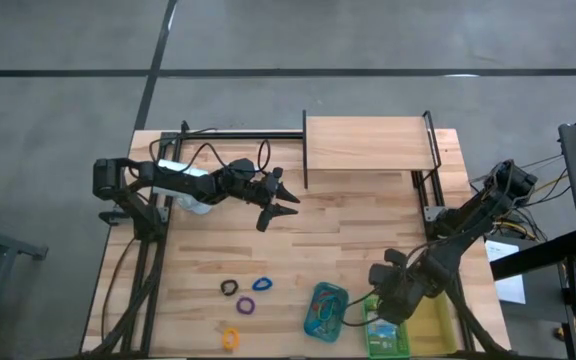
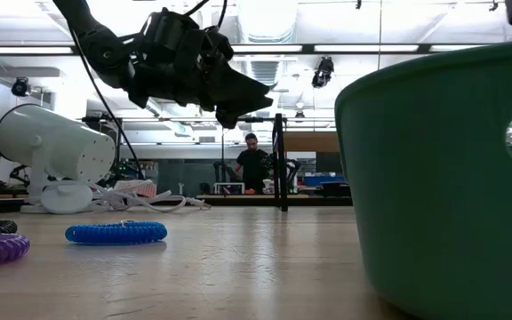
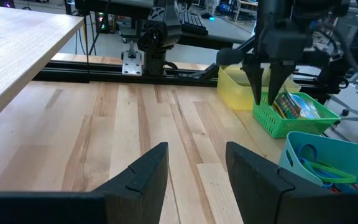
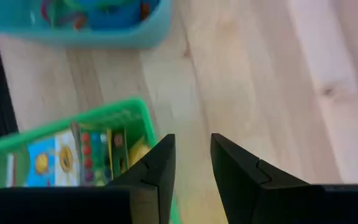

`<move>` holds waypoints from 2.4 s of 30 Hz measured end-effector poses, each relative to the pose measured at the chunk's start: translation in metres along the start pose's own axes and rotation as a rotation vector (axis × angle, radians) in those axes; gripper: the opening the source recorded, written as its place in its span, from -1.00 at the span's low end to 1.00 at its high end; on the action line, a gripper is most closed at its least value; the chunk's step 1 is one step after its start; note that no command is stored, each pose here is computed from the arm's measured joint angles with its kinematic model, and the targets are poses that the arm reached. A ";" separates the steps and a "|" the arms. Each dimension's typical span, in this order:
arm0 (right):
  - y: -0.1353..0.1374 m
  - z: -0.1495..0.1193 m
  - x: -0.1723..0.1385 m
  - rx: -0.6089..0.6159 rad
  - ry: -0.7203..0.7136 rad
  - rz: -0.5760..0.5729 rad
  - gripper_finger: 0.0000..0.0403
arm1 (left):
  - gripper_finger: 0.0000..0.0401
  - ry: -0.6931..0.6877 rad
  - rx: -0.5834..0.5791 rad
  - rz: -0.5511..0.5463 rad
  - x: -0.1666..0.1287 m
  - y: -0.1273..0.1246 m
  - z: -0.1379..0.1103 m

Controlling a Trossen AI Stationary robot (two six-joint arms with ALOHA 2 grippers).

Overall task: Pick & Place Office Desk Supplies
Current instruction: Put the blue spring rubberband into the yellow bin

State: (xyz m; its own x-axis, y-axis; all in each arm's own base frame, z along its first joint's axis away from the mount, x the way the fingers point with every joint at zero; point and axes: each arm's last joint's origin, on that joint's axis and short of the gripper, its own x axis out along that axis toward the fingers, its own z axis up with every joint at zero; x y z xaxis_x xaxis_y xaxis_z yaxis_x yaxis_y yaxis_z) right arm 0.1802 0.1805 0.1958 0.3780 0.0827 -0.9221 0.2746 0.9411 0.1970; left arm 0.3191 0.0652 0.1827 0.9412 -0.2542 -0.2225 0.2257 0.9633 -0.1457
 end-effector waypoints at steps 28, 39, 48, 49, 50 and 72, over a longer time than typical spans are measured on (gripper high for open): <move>-0.131 0.047 -0.018 0.069 -0.703 0.167 -0.55 | -0.17 0.045 -0.026 -0.110 0.000 -0.003 -0.005; -0.162 0.062 -0.015 -0.080 -0.895 0.097 -0.57 | -0.17 0.082 -0.050 -0.159 -0.001 -0.005 -0.008; -0.183 0.075 -0.016 -0.150 -0.919 0.114 -0.62 | -0.17 0.086 -0.053 -0.159 -0.001 -0.005 -0.009; -0.185 0.077 -0.016 -0.159 -0.928 0.116 -0.62 | -0.17 0.086 -0.053 -0.159 -0.001 -0.005 -0.009; -0.186 0.079 -0.014 -0.169 -0.936 0.118 -0.61 | -0.17 0.086 -0.053 -0.159 -0.001 -0.005 -0.009; -0.221 0.104 -0.003 -0.272 -0.960 0.142 -0.60 | -0.17 0.092 -0.056 -0.159 -0.001 -0.005 -0.010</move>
State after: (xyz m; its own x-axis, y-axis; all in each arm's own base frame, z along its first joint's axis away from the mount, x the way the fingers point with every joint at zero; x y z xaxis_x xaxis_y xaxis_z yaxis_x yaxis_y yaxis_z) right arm 0.2102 -0.0616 0.1902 0.9768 0.0136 -0.2139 0.0059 0.9959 0.0906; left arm 0.3149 0.0600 0.1744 0.8674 -0.4123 -0.2788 0.3531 0.9045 -0.2392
